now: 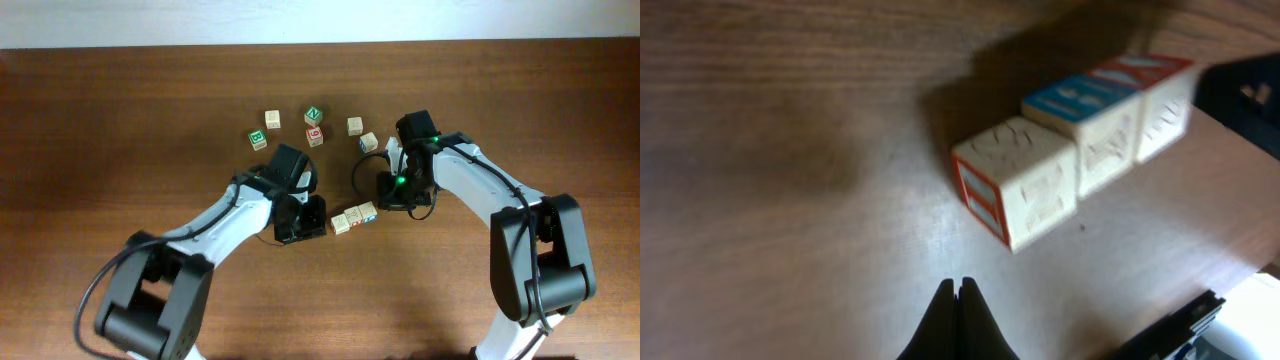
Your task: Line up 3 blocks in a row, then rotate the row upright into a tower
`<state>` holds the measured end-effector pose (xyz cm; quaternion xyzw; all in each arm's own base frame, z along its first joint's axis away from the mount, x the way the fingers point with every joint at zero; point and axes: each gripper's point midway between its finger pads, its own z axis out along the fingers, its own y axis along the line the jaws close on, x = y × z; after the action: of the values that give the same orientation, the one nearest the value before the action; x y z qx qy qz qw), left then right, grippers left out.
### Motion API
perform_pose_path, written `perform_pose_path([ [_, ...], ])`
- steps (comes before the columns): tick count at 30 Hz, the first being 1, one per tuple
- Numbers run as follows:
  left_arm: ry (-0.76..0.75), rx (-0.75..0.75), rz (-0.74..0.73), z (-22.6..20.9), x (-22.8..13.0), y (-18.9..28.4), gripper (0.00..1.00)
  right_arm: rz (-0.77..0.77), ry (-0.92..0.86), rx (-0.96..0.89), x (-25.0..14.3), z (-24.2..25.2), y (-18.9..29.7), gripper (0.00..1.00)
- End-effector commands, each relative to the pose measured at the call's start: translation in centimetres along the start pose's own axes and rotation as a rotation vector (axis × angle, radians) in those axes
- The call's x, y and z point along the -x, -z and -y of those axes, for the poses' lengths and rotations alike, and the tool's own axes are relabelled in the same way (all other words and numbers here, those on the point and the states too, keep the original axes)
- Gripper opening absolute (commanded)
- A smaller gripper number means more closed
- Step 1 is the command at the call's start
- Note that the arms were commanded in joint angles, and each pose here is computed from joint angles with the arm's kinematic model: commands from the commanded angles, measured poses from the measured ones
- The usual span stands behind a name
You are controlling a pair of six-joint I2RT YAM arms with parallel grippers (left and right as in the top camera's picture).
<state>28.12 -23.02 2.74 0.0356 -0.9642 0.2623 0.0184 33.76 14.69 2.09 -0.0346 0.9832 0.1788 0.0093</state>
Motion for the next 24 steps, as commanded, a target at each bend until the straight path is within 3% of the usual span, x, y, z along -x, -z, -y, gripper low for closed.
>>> perform_pose_path([
  [1,0.040,-0.014,-0.060,-0.6,-0.9,-1.5,0.00,-0.041,0.021,0.018,-1.0,-0.9,-0.9,0.11],
  [13,0.006,-0.020,0.063,-0.7,2.3,-1.1,0.00,-0.114,0.008,0.008,-3.0,-1.8,-1.2,0.11],
  [20,-0.045,-0.013,0.050,-1.1,2.4,-0.6,0.00,-0.052,0.031,0.018,-1.5,-2.0,-1.3,0.11],
  [22,-0.104,-0.016,0.059,-0.6,2.9,-0.1,0.00,-0.040,0.034,-0.001,-1.2,-1.7,-1.3,0.23],
  [24,-0.143,0.002,0.082,-0.4,4.0,0.9,0.00,-0.032,0.033,-0.001,-0.6,-1.5,-0.6,0.25],
])
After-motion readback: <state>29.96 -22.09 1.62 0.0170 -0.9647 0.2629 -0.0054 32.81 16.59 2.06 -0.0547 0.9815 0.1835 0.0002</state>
